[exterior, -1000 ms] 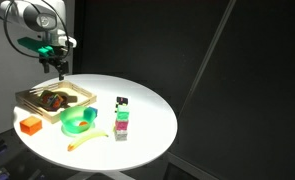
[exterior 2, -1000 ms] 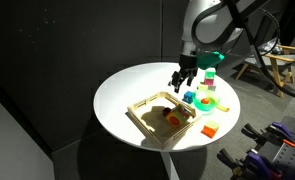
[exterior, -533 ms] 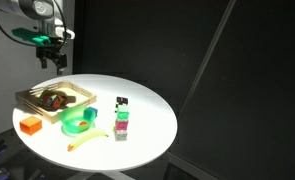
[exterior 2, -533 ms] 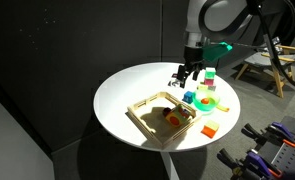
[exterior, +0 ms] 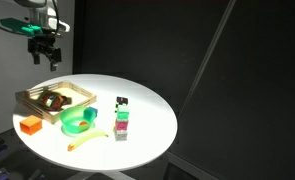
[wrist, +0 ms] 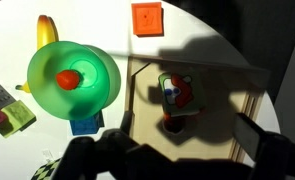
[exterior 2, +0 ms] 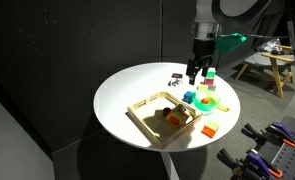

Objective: Put the soft orange block on the tray

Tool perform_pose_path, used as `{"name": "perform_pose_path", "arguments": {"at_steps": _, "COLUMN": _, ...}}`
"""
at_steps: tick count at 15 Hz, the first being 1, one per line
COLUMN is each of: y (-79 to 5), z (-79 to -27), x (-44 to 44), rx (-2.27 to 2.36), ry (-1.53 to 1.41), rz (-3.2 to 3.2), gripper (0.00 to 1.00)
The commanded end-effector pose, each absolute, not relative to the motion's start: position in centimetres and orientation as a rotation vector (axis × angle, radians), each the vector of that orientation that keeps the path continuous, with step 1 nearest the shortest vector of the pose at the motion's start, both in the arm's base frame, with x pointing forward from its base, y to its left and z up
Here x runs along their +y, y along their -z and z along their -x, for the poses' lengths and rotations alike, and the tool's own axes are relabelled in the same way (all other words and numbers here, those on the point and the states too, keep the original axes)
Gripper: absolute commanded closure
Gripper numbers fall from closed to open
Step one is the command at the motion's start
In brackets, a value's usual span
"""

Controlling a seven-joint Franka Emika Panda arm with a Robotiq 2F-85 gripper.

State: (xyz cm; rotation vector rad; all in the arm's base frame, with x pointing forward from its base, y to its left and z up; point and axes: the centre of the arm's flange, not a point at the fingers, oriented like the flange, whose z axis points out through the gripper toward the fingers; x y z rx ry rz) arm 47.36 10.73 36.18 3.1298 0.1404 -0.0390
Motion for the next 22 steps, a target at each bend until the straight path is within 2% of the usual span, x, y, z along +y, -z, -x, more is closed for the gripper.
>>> {"name": "perform_pose_path", "arguments": {"at_steps": 1, "y": -38.0, "z": -44.8, "x": 9.8, "rx": 0.179, "ry": 0.047, "rz": -3.135, "gripper": 0.00}}
{"name": "perform_pose_path", "arguments": {"at_steps": 22, "y": -44.8, "z": -38.7, "x": 6.9, "rx": 0.152, "ry": 0.000, "rz": -3.167, "gripper": 0.00}}
